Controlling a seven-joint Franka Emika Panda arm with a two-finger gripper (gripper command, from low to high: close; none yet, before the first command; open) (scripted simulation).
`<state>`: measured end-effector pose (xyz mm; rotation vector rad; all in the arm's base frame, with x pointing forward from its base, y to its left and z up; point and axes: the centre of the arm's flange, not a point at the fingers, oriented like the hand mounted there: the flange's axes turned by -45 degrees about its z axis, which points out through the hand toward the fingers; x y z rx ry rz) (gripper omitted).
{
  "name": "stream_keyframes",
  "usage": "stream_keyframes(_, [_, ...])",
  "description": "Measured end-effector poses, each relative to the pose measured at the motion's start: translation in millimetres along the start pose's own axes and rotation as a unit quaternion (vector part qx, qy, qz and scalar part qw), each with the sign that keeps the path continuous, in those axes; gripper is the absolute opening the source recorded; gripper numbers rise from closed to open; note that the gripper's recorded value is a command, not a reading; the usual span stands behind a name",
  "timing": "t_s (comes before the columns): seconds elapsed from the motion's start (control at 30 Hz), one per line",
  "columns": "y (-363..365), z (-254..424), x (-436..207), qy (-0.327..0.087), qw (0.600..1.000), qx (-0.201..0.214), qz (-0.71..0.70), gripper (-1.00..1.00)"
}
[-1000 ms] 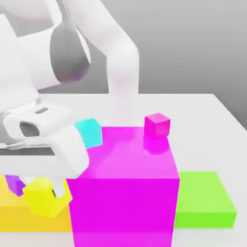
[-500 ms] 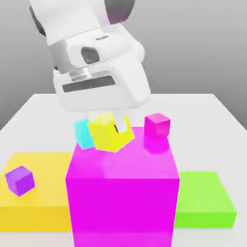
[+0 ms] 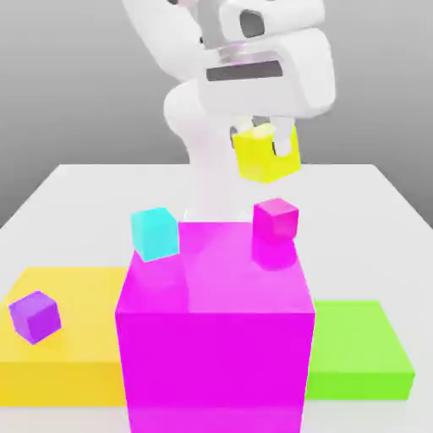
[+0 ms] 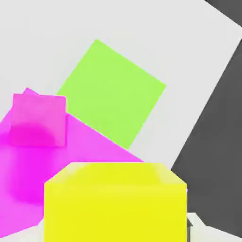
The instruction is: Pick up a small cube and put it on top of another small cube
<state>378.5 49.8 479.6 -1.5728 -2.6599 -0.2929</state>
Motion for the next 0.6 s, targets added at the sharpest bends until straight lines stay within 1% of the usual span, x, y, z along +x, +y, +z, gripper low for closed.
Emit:
stream_keyframes(0.13, [-11.3,3.6,29.1,-0.026,0.998,0.023,0.046,-1.00])
stream_keyframes(0.17, [-11.4,3.7,29.1,-0.026,0.998,0.024,0.046,-1.00])
stream_keyframes(0.3, [-27.8,15.9,59.0,-0.067,0.990,0.055,0.109,-1.00])
stream_keyframes(0.37, [-32.8,27.2,55.4,-0.071,0.988,0.062,0.120,-1.00])
stream_keyframes(0.47, [-38.7,65.6,49.6,-0.073,0.988,0.064,0.124,-1.00])
stream_keyframes(0.5, [-41.1,77.5,48.2,-0.072,0.988,0.064,0.124,1.00])
stream_keyframes(0.6, [-41.1,77.5,48.2,-0.072,0.988,0.064,0.124,1.00])
